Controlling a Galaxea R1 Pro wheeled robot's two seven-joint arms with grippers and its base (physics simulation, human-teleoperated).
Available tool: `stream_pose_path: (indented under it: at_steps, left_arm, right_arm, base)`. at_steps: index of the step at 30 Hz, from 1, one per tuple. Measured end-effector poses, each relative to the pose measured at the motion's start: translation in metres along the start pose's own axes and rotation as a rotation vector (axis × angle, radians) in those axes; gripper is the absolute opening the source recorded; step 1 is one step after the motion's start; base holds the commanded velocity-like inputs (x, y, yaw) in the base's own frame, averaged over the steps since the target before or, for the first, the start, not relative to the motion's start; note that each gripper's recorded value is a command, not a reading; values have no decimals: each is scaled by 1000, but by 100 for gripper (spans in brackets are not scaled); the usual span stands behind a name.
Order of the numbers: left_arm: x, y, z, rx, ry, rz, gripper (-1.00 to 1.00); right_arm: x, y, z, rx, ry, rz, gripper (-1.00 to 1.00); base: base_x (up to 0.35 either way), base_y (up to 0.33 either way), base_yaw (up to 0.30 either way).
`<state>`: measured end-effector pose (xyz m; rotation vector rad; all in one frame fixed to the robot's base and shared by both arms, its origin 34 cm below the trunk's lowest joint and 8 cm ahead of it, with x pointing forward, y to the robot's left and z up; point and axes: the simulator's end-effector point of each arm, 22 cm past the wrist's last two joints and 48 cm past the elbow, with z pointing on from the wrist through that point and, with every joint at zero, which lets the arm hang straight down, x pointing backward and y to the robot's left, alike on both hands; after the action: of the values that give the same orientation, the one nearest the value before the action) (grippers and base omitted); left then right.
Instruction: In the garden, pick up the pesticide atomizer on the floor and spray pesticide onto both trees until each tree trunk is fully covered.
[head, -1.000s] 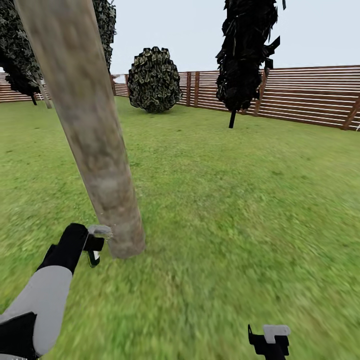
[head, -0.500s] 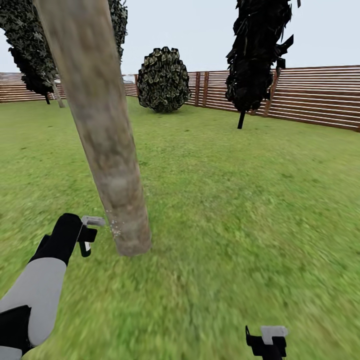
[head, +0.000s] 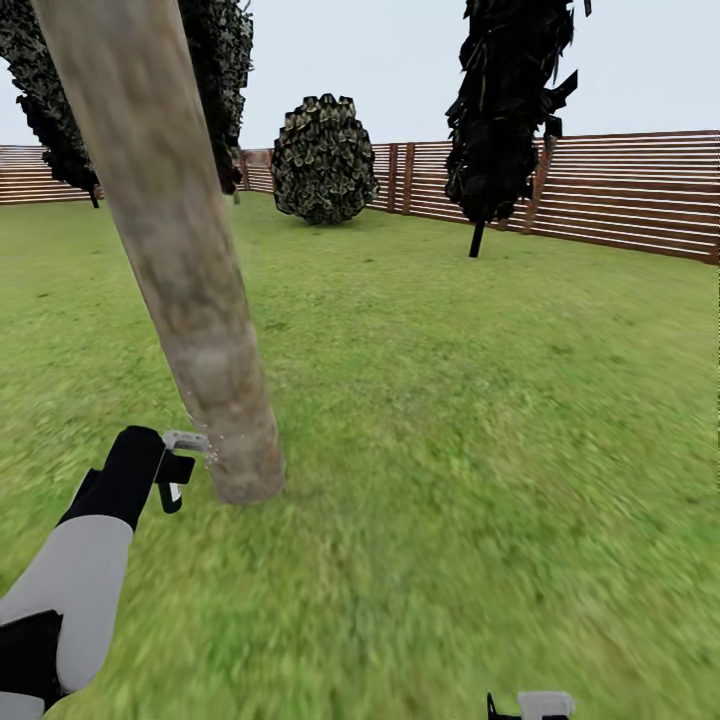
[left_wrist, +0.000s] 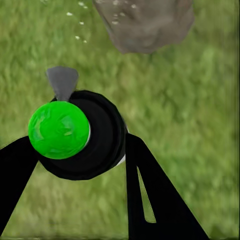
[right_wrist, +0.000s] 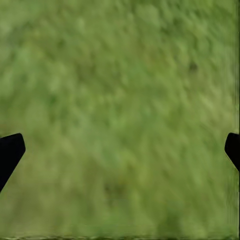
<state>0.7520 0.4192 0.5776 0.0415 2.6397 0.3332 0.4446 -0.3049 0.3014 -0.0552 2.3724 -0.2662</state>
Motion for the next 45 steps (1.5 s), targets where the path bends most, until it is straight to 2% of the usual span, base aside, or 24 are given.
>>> stream_pose_path:
  at_steps: [17,21,24,26,28,31,34,35,36,37,40,45]
  left_arm:
    - [1,4,0,-6,2,-2,-100]
    - [0,27,-5,-41,-12,-16,-100]
    - [6,24,-6,-41,19,-26,-100]
    - [6,42,-10,-71,24,-36,-100]
    - [6,35,-9,-55,23,-39,-100]
    - [-4,5,-11,-9,8,-35,-100]
    - [-5,11,-11,-24,7,-33,-100]
    - [-3,18,-12,-35,7,-35,-100]
    - [4,38,-11,-66,16,-37,-100]
    - [7,47,-10,-81,19,-37,-100]
    - [11,56,-10,-98,23,-42,-100]
    - [8,46,-10,-99,18,-41,-100]
  right_arm:
    - [0,0,0,0,0,0,100]
    - [0,0,0,0,0,0,100]
    - [0,0,0,0,0,0,100]
    - [0,0,0,0,0,0,100]
    - [0,0,0,0,0,0,100]
    - [0,0,0,0,0,0,100]
    - [0,0,0,0,0,0,100]
    - [0,0,0,0,0,0,100]
    - [0,0,0,0,0,0,100]
    - [0,0,0,0,0,0,100]
    - [0,0,0,0,0,0,100]
    - [0,0,0,0,-1,0,100]
  base:
    - [129,-204,0]
    - [-265,-39,0]
    - [-50,-2,0]
    - [-3,0,0]
    - [-1,0,0]
    - [0,0,0]
    - [0,0,0]
    - [0,0,0]
    - [0,0,0]
    - [0,0,0]
    - [0,0,0]
    - [0,0,0]
